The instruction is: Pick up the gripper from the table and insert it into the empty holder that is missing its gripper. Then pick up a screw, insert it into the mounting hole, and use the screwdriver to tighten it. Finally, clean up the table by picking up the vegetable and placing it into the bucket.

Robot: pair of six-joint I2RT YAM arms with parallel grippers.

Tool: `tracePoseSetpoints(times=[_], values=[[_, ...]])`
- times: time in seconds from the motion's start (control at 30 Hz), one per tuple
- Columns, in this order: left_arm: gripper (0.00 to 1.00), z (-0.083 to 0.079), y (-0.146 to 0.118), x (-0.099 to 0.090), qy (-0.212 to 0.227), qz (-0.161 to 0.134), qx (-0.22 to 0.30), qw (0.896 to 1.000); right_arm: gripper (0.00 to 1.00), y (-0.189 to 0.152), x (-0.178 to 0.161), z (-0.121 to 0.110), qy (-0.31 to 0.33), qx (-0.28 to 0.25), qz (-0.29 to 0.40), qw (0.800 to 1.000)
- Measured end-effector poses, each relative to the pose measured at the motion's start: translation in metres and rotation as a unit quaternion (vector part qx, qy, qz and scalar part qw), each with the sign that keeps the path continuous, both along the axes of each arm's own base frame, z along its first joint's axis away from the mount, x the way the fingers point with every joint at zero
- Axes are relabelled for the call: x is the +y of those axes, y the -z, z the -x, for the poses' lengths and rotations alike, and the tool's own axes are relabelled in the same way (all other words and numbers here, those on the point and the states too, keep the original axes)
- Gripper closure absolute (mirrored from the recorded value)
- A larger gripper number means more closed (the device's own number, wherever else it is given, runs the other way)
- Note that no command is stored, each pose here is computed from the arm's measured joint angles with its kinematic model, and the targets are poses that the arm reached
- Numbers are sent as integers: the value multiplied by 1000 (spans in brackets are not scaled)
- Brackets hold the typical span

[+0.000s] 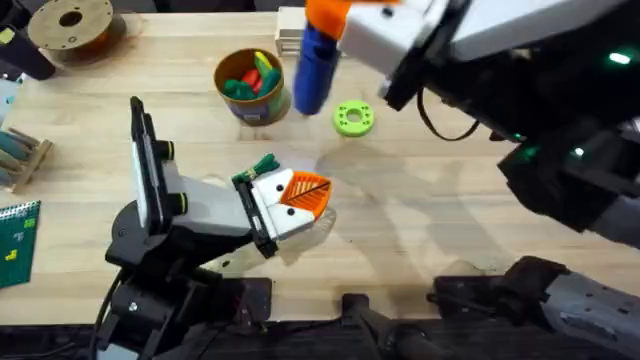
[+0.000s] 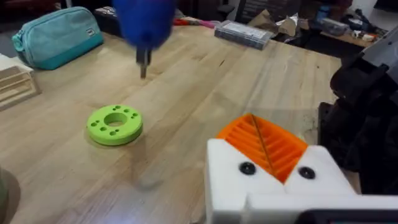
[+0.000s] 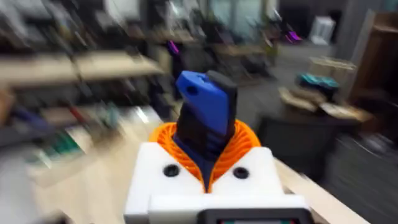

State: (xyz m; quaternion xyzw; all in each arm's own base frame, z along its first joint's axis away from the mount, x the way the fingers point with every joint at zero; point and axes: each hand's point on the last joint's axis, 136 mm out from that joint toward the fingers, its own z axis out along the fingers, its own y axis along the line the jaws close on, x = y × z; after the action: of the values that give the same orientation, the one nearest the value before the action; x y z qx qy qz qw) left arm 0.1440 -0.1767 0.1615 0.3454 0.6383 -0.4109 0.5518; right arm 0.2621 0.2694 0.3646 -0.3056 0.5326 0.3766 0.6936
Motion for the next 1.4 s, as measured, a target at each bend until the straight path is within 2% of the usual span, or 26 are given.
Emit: tracePoseSetpoints(times=[0.17,0.3,0.4,0.53,0.63,0.73,0.83,1.07,1.1,1.13,1.2,1.27,1.4], values=[[997,0,0,0,0,0,0,1000,969,67,-19,-43,80,2,148,986],[997,0,0,0,0,0,0,1000,969,122,-47,-70,142,-5,285,948],[997,0,0,0,0,0,0,1000,969,156,-71,-86,179,-33,399,899],[997,0,0,0,0,0,0,1000,969,194,-100,-105,202,-97,554,802],[997,0,0,0,0,0,0,1000,969,222,-121,-117,199,-116,636,736],[997,0,0,0,0,0,0,1000,969,252,-146,-127,189,-102,691,690],[997,0,0,0,0,0,0,1000,969,280,-167,-131,176,-78,726,660],[997,0,0,0,0,0,0,1000,961,319,-186,-124,137,-42,765,627],[997,0,0,0,0,0,0,1000,874,320,-187,-123,138,-38,765,628],[997,0,0,0,0,0,0,1000,543,314,-187,-126,156,-27,753,639],[997,0,0,0,0,0,0,1000,319,311,-187,-129,167,-22,746,644],[997,0,0,0,0,0,0,1000,242,307,-186,-131,178,-15,738,651],[997,0,0,0,0,0,0,1000,227,306,-187,-128,196,21,713,673]])
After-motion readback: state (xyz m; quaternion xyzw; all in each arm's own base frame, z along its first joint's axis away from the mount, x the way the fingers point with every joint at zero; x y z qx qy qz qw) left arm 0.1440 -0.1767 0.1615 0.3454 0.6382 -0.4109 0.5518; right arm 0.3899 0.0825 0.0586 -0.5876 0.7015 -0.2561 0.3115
